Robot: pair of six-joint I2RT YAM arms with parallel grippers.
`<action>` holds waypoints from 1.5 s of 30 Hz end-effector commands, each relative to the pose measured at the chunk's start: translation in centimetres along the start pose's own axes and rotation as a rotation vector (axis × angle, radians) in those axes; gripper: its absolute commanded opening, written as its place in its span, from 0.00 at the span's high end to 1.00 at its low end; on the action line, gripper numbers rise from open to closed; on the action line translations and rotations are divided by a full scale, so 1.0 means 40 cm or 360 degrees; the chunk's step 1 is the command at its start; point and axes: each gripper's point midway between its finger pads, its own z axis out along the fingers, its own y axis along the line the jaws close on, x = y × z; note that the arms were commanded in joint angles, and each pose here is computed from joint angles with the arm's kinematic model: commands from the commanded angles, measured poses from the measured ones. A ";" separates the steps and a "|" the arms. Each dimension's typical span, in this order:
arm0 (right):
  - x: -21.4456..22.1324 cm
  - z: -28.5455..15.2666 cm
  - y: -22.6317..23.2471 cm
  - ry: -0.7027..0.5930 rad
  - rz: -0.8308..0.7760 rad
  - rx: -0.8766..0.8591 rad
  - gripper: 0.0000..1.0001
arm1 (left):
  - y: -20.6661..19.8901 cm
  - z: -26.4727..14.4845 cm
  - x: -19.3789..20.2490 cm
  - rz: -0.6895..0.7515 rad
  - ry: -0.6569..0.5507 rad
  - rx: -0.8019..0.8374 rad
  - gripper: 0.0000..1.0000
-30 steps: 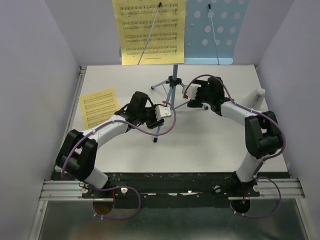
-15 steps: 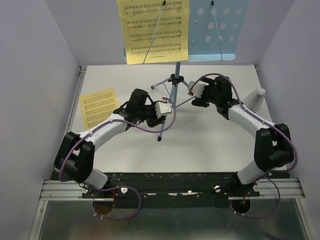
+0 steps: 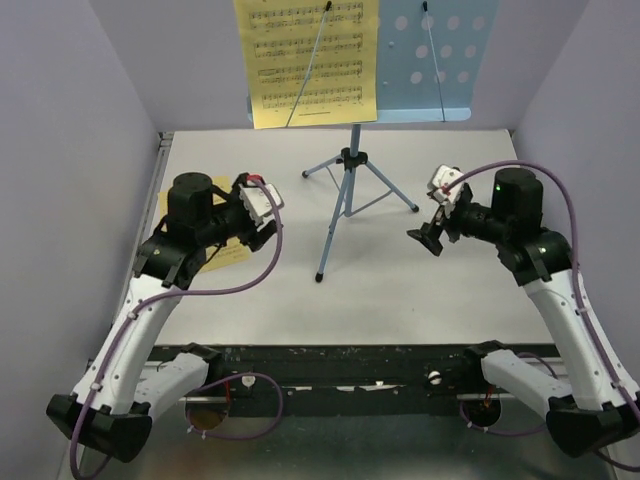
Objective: Pack up the instrument practice props
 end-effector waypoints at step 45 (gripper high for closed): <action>-0.944 0.132 -0.081 -0.1273 0.0464 -0.0374 0.00 | 0.470 -0.192 -0.691 -0.0343 -0.1083 -0.0253 0.27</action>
